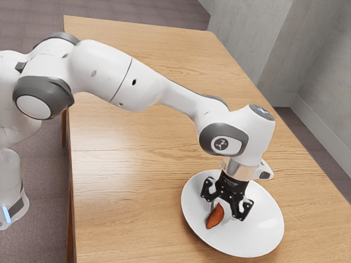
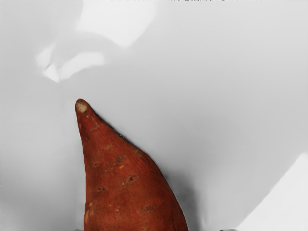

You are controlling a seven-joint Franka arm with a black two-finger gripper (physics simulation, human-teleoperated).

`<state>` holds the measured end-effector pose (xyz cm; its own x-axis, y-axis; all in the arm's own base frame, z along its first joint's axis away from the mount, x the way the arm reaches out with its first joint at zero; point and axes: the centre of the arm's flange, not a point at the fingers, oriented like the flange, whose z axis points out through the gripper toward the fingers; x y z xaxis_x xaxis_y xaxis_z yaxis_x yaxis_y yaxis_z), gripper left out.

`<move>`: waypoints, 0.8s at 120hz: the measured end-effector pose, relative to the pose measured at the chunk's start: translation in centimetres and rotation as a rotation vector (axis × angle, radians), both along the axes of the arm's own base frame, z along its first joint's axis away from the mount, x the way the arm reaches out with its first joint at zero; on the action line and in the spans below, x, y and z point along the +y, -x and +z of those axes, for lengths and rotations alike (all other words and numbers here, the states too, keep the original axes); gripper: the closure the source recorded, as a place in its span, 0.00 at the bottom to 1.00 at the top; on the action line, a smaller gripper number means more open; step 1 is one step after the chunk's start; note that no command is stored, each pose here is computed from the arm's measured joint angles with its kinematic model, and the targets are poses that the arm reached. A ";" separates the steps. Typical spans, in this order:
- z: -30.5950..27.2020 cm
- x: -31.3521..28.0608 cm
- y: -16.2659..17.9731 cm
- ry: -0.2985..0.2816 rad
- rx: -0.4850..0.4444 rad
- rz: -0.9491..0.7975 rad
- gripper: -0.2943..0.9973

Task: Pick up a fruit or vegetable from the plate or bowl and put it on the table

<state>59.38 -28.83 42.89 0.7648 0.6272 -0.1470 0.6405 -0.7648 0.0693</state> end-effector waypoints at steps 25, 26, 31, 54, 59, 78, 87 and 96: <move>-0.3 0.3 0.0 -0.003 0.006 0.010 0.61; -0.4 0.3 0.0 -0.003 0.007 0.011 0.61; -0.6 0.4 0.1 -0.005 0.010 0.014 0.61; 0.6 1.2 -0.2 0.003 -0.009 0.027 0.63; 1.6 1.8 -0.5 0.007 -0.024 0.034 0.63; 8.0 6.0 -3.0 0.000 -0.121 0.076 0.63; 10.4 10.2 -4.6 -0.011 -0.152 0.121 0.64; 12.7 15.3 -6.5 -0.013 -0.177 0.171 0.64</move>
